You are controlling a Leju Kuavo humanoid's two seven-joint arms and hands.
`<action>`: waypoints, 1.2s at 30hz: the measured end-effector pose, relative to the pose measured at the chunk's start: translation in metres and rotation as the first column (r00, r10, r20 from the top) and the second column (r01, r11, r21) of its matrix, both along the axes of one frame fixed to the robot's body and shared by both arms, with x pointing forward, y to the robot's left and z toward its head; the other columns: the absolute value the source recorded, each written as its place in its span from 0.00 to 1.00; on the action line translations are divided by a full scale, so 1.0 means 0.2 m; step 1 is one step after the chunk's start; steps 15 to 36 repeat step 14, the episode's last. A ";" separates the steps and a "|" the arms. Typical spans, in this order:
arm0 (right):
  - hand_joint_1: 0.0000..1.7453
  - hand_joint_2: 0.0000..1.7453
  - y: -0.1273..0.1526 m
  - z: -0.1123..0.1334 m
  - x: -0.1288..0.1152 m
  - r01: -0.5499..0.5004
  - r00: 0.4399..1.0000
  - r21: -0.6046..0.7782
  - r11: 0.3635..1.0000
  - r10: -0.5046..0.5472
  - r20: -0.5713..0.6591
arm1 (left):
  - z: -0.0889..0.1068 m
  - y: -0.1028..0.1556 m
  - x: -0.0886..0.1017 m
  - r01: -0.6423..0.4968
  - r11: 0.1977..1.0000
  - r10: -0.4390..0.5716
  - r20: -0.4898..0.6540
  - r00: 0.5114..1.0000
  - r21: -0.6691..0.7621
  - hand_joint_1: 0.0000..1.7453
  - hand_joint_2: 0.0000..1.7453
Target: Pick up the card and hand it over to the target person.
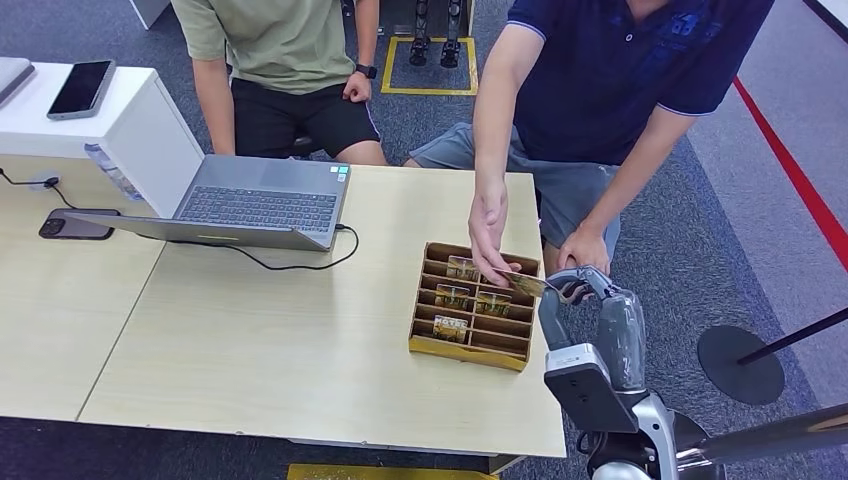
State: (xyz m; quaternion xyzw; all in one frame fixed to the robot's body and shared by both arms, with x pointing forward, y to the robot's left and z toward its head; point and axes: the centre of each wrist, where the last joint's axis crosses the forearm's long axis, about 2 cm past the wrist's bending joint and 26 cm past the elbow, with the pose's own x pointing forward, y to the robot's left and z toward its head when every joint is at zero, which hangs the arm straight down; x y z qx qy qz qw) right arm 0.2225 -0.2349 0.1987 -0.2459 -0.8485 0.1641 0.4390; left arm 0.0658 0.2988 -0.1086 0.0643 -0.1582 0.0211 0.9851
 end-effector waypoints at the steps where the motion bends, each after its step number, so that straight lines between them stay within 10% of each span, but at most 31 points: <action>1: 0.77 1.00 0.00 0.00 0.00 -0.001 1.000 0.000 1.000 0.001 -0.001 | 0.00 0.00 0.00 0.002 1.000 -0.002 -0.001 1.000 0.001 0.00 1.00; 4: 0.77 1.00 0.00 0.00 0.00 -0.002 1.000 0.002 1.000 0.002 -0.003 | 0.00 0.00 0.00 0.006 1.000 -0.006 -0.002 1.000 0.002 0.00 1.00; 7: 0.22 1.00 0.00 0.00 0.01 -0.005 1.000 0.003 1.000 0.005 -0.006 | 0.00 0.00 0.00 0.015 1.000 -0.014 -0.016 1.000 0.015 0.00 0.25; 8: 0.03 1.00 0.00 0.00 0.01 -0.006 1.000 0.004 1.000 0.006 -0.007 | 0.00 0.00 0.00 0.016 1.000 -0.015 -0.019 1.000 0.019 0.00 0.25; 11: 0.02 1.00 0.00 0.00 0.01 -0.005 1.000 0.005 1.000 0.005 -0.007 | 0.00 0.00 0.00 0.013 1.000 -0.013 -0.014 1.000 0.020 0.00 1.00; 14: 0.02 1.00 0.00 0.00 0.01 -0.007 1.000 0.005 1.000 0.007 -0.007 | 0.00 0.00 0.00 0.011 1.000 -0.011 -0.017 1.000 0.023 0.00 0.33; 36: 0.02 1.00 0.00 0.00 0.01 -0.007 1.000 0.005 1.000 0.007 -0.007 | 0.00 0.00 0.00 0.011 1.000 -0.011 -0.017 1.000 0.023 0.00 0.33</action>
